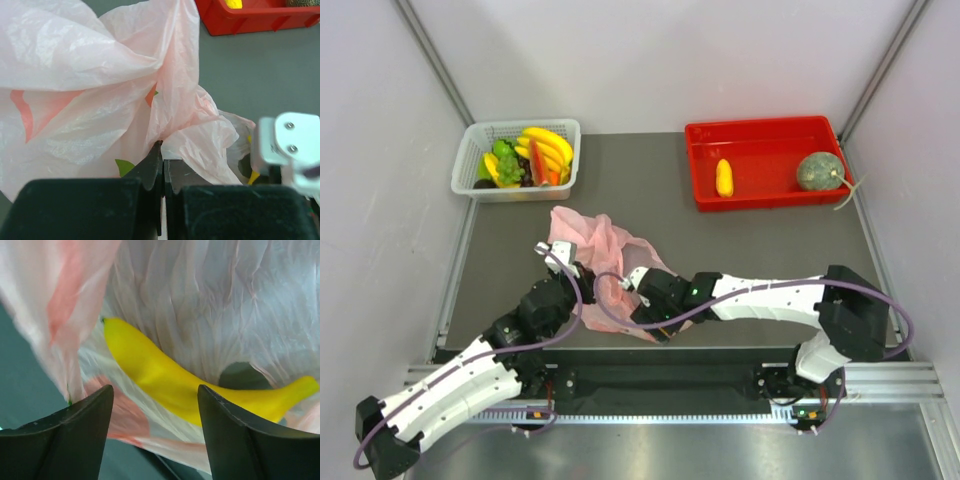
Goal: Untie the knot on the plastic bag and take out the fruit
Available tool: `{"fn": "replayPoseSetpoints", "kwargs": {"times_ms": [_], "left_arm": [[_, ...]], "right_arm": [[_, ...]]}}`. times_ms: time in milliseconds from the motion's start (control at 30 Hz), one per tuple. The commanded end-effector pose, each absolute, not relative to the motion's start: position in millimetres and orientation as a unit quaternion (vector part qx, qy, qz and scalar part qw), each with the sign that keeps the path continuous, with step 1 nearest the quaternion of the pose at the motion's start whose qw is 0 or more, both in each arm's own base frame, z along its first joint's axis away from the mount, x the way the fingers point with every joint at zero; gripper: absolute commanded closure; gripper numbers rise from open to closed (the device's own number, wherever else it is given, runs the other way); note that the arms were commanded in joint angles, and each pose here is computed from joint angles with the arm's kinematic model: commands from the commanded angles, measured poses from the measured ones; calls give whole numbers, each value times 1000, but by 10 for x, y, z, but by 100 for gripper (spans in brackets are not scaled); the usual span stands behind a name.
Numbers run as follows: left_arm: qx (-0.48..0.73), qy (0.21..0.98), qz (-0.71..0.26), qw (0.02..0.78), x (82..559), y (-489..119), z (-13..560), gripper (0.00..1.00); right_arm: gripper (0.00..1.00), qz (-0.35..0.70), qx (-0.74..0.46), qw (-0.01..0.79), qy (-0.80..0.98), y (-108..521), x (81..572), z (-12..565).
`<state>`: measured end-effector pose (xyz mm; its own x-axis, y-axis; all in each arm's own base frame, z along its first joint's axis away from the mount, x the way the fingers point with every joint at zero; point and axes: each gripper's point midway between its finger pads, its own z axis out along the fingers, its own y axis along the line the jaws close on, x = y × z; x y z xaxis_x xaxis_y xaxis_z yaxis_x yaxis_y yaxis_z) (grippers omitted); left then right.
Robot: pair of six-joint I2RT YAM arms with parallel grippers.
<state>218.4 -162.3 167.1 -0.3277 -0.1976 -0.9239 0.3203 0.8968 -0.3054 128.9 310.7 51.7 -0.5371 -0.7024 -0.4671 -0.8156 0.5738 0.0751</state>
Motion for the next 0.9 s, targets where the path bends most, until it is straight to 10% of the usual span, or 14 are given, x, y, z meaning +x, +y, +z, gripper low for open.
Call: {"fn": "replayPoseSetpoints", "kwargs": {"times_ms": [0,867], "left_arm": [[30,769,-243,591,2188,-1651,1743,100],[10,764,-246,597,2148,-1553,1726,100]], "right_arm": [[28,116,-435,243,860,3090,1352,768],[28,167,-479,173,844,3355,1100,259]]}}
